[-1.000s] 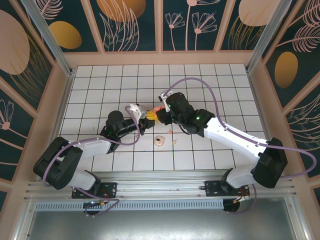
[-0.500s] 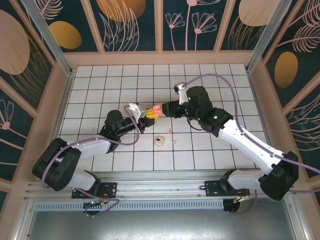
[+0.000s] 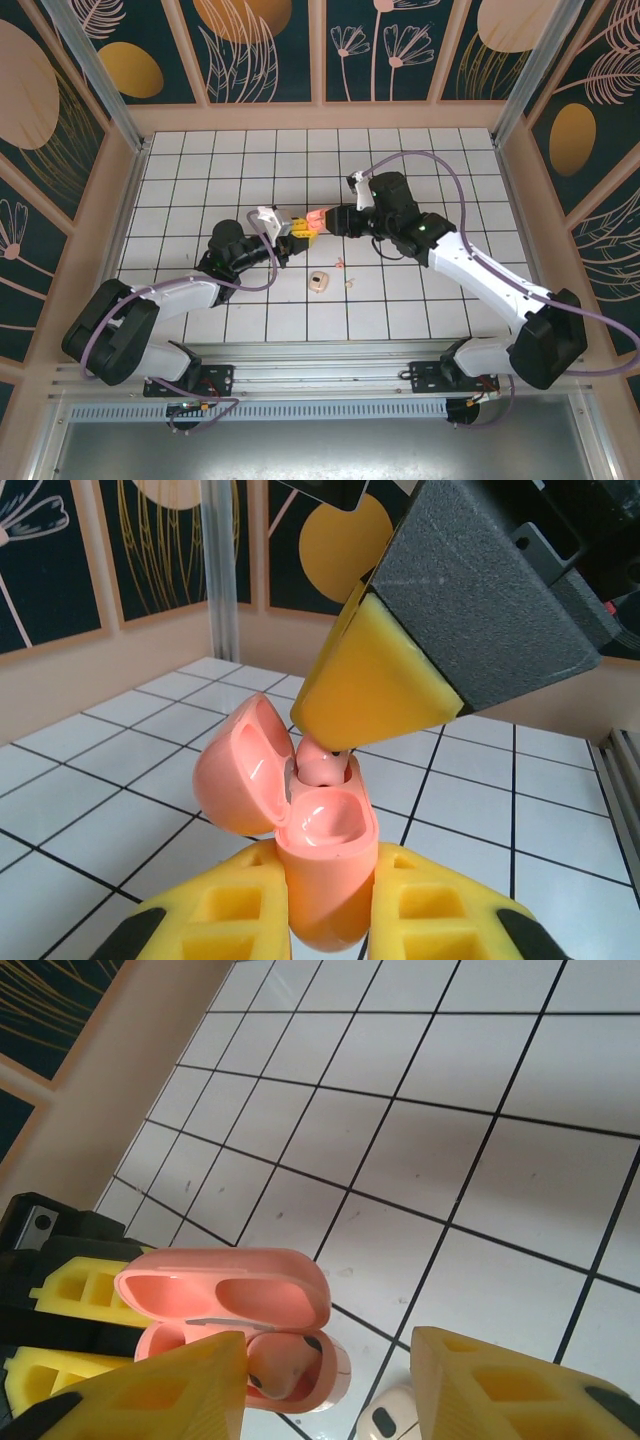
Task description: Insert the wireless bluetooth earbuds into the charging case
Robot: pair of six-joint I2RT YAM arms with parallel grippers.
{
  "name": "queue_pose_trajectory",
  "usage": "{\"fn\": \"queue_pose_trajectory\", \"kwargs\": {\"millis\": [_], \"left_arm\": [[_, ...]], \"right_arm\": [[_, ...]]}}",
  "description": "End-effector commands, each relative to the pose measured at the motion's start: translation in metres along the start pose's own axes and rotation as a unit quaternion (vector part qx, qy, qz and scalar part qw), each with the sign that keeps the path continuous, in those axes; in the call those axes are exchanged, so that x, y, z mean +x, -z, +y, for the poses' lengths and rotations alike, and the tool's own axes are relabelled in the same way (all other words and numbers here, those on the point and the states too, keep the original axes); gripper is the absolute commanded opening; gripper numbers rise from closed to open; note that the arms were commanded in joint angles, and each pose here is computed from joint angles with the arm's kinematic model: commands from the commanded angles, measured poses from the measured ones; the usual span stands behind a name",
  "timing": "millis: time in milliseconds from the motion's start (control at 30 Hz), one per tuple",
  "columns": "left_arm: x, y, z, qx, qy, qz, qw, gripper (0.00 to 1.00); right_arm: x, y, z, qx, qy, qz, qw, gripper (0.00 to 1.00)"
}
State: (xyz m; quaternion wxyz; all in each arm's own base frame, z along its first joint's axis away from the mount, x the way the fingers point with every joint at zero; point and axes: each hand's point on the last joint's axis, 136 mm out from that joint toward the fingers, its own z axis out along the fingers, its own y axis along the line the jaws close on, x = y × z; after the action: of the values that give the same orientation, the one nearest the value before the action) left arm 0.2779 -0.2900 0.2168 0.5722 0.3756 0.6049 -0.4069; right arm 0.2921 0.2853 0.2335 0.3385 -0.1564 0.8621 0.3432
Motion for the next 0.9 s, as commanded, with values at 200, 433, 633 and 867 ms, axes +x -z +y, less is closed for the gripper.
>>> {"fn": "queue_pose_trajectory", "kwargs": {"millis": [200, 433, 633, 867], "left_arm": [[-0.025, 0.002, 0.000, -0.005, -0.036, -0.031, 0.999, 0.07], [-0.004, 0.007, 0.017, -0.062, -0.013, -0.001, 0.998, 0.07], [0.008, 0.020, 0.031, -0.123, 0.023, 0.010, 0.992, 0.07], [0.015, 0.044, 0.051, -0.213, 0.048, 0.013, 0.976, 0.07]], "right_arm": [[-0.009, 0.010, 0.003, -0.002, -0.009, -0.006, 1.000, 0.47], [-0.014, 0.029, 0.003, -0.007, -0.054, -0.008, 0.998, 0.49], [0.019, 0.023, -0.047, 0.100, -0.145, 0.053, 0.983, 0.47], [0.059, -0.021, -0.073, 0.133, -0.179, 0.150, 0.963, 0.42]]}}
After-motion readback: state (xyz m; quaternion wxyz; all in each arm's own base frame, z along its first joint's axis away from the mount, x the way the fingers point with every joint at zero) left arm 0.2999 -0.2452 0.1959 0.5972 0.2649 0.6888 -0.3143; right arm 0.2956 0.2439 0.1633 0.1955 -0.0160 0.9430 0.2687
